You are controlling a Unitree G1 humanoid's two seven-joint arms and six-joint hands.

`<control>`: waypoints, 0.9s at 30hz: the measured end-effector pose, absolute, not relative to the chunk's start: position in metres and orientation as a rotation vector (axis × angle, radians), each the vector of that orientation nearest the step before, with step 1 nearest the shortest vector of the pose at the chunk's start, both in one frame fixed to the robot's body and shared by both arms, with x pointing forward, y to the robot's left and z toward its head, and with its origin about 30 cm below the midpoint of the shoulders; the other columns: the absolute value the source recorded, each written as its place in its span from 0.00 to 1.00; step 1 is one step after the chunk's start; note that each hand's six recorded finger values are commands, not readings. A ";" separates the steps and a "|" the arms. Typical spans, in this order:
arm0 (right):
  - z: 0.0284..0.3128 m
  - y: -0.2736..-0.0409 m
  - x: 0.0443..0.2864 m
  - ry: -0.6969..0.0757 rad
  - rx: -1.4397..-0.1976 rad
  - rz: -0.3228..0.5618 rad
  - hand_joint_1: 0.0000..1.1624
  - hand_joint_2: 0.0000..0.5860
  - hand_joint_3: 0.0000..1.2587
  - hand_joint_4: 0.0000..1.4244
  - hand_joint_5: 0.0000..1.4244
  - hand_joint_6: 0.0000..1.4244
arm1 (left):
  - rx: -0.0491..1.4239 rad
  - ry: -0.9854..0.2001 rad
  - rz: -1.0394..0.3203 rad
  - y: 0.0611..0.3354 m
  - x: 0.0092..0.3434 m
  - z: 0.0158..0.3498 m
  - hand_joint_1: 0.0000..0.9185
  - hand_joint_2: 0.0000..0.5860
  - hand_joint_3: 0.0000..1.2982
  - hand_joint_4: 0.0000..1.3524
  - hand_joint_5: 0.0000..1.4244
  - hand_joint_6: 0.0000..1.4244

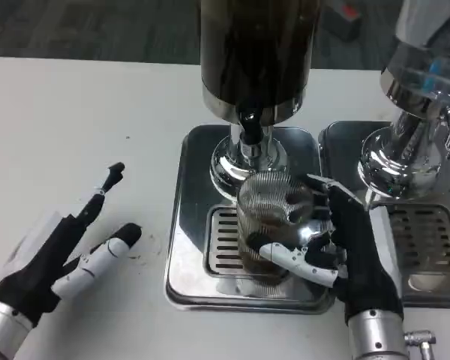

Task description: Grasp the cup under the faucet to collect the drink, then remove the cup.

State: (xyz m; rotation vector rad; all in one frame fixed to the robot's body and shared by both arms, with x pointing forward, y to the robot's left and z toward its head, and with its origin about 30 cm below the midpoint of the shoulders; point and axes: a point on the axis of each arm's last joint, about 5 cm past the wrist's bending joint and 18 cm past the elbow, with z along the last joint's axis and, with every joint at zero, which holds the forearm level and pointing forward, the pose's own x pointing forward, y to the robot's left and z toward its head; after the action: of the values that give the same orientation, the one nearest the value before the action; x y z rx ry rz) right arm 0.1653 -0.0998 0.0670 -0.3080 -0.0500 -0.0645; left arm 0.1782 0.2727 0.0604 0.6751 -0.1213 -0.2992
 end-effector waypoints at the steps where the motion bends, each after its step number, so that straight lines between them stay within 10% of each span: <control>1: 0.067 -0.100 0.164 -0.052 -0.308 -0.067 0.88 0.34 0.41 0.45 0.55 0.70 | 0.677 -0.121 -0.303 0.272 0.178 0.060 0.00 0.29 0.00 0.00 0.01 0.00; 27: 0.074 -0.110 0.134 -0.055 -0.317 -0.072 0.87 0.33 0.42 0.47 0.57 0.73 | 1.302 -0.224 -0.429 0.293 0.163 0.087 0.00 0.18 0.00 0.00 0.00 0.00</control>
State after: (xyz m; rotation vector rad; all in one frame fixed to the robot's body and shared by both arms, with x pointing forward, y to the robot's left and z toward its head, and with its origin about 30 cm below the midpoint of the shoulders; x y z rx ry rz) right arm 0.1336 -0.1096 0.0740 -0.3168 -0.0548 -0.0719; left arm 0.1629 0.2929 0.0870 1.3021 -0.2243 -0.4292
